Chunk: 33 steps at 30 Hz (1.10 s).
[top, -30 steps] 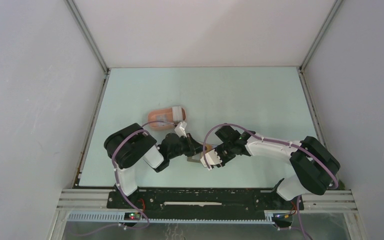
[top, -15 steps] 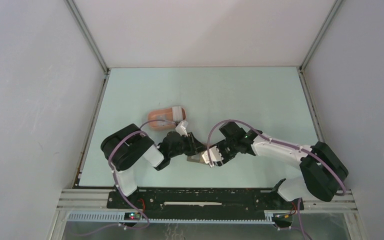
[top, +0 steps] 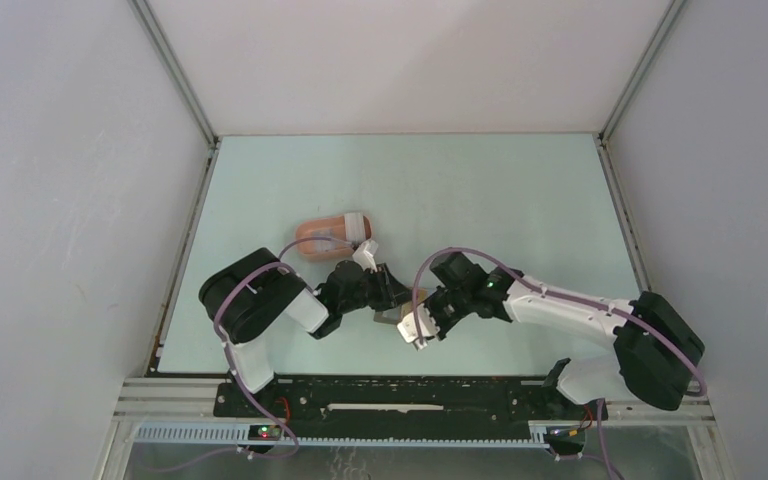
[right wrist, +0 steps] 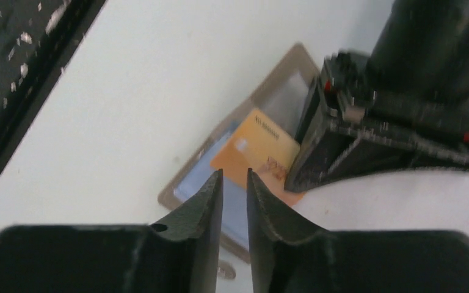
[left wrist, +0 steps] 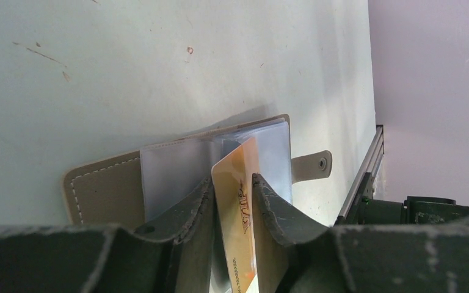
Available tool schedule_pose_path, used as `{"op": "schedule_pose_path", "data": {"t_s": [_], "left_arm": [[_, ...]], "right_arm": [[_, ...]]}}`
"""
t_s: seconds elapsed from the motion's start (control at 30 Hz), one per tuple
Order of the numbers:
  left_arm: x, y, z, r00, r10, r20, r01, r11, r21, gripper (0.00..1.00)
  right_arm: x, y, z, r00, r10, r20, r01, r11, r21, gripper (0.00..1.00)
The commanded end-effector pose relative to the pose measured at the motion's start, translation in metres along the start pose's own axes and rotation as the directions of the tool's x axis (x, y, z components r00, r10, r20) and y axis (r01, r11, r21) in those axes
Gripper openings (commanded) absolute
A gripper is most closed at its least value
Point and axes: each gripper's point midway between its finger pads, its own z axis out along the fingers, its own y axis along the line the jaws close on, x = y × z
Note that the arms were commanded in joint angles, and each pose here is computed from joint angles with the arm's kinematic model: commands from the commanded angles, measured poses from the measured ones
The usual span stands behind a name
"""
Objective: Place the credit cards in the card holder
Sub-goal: Insert the credit card into the card holder.
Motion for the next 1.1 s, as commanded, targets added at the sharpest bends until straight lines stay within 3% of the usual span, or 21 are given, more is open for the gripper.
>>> {"op": "schedule_pose_path", "data": {"t_s": [0.0,0.1,0.3,1.07], "left_arm": [[0.012,0.02,0.001,0.998,0.022,-0.057,-0.027,0.996,-0.082,0.34],[0.015,0.022,0.001,0.997,0.018,-0.07,-0.024,0.996,-0.084,0.34],[0.017,0.024,0.002,0.997,0.017,-0.075,-0.024,0.996,-0.087,0.35],[0.021,0.028,0.005,0.996,0.018,-0.092,-0.027,0.996,-0.091,0.39]], "right_arm": [[-0.023,-0.026,0.019,0.992,-0.127,-0.009,0.127,0.99,0.066,0.23],[-0.025,-0.03,0.031,0.985,-0.168,-0.042,0.171,0.984,0.054,0.13],[-0.023,-0.046,0.046,0.973,-0.205,-0.107,0.214,0.974,0.077,0.08],[-0.003,-0.05,0.063,0.919,-0.315,-0.239,0.326,0.945,0.008,0.06]]}}
